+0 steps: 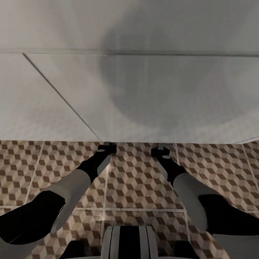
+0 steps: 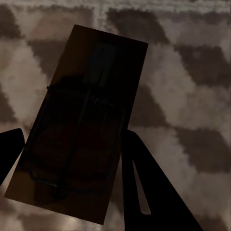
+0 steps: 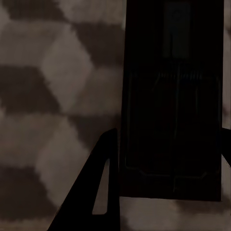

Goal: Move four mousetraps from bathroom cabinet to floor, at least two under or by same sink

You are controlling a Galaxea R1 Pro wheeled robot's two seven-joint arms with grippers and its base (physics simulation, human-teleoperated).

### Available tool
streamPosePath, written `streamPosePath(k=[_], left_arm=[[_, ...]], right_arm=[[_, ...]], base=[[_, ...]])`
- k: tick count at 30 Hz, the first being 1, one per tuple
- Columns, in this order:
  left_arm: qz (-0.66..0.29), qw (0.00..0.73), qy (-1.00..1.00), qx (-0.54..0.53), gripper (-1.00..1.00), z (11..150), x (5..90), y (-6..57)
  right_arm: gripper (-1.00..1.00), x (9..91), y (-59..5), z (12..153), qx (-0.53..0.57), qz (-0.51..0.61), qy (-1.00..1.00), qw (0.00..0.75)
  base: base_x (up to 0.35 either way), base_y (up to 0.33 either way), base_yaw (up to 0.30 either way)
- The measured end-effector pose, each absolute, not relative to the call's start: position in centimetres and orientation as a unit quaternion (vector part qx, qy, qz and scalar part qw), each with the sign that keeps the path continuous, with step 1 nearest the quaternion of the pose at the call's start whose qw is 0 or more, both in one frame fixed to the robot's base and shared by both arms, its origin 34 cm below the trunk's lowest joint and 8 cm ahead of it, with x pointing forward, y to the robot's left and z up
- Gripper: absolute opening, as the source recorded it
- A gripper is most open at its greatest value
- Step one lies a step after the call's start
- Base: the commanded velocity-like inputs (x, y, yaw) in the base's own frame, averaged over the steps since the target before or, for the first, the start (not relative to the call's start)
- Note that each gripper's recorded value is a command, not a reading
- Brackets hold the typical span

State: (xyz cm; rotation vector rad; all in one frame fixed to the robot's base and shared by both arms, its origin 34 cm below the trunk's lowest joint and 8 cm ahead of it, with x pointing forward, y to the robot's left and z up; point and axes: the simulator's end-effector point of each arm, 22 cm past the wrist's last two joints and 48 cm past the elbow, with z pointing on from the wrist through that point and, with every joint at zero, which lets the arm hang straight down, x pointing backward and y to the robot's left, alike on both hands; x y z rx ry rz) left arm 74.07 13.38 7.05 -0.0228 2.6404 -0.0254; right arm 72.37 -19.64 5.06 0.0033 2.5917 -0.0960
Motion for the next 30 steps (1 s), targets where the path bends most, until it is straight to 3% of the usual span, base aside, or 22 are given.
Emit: streamPosePath(k=[30], left_arm=[[-0.013,0.243,0.970,-0.005,-1.00,6.7,73.7,13.5]], right_arm=[[-1.00,71.5,-21.1,4.4,0.002,-0.045,0.968,0.248]], base=[[0.008,0.000,0.000]])
